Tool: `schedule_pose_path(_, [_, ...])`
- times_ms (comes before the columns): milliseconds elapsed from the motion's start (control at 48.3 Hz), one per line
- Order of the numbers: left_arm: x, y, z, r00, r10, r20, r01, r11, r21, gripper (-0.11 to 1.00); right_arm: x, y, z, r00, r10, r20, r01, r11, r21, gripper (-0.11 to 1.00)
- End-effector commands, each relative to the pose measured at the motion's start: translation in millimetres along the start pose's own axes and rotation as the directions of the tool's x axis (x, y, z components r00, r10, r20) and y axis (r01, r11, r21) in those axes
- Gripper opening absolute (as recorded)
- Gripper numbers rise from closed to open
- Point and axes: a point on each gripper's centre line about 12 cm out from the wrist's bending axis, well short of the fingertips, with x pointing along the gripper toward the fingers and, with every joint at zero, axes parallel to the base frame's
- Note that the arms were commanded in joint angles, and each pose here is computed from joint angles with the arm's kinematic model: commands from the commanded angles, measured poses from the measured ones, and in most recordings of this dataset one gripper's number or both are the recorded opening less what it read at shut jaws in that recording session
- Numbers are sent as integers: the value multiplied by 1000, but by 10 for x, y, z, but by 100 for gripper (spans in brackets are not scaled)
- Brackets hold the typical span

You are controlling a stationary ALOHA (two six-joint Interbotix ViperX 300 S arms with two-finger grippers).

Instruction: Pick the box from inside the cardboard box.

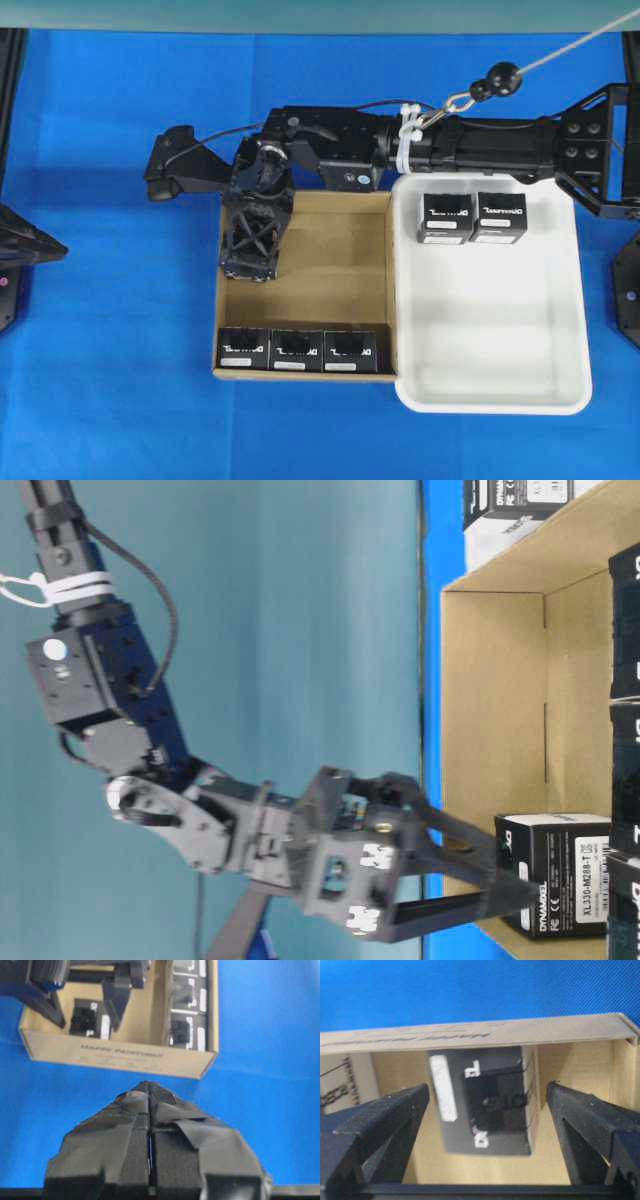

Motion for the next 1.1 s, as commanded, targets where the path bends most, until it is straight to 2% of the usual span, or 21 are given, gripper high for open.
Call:
schedule_pose_path(0, [-39,-20,109,1000,-5,30,5,1000,2,-6,-214,137,71,1000,7,22,-7,1000,-27,100])
schedule_pose_path(104, [-51,-22,126,999,-6,36,6,1000,0,-6,-404,260,88,1000,15,-7,-16,998,-57,100])
schedule_pose_path(186, [-68,-22,135,999,-6,44,6,1000,1,-6,-615,335,116,1000,-8,-28,5,995,-97,100])
schedule_pose_path(269, [-77,-25,139,999,-8,47,8,1000,1,-6,-895,380,171,997,-67,-29,62,988,-138,100])
schedule_pose_path(352, [-81,-23,139,999,-7,47,7,1000,1,-6,-1200,391,229,988,-151,-27,145,975,-167,100])
schedule_pose_path(435, [-84,-26,144,999,-9,48,9,1000,1,-6,-1455,427,292,982,-189,1,186,968,-169,100])
schedule_pose_path(580, [-84,-27,143,999,-9,48,9,1000,0,-6,-1705,493,394,979,-187,78,198,967,-158,100])
schedule_pose_path(911, [-96,-27,156,998,-9,54,9,1000,-2,-6,-1635,499,326,981,-191,42,195,968,-158,100])
schedule_pose_path(1077, [-96,-28,156,998,-10,54,10,1000,0,-6,-1286,506,256,982,-188,-18,182,967,-179,100])
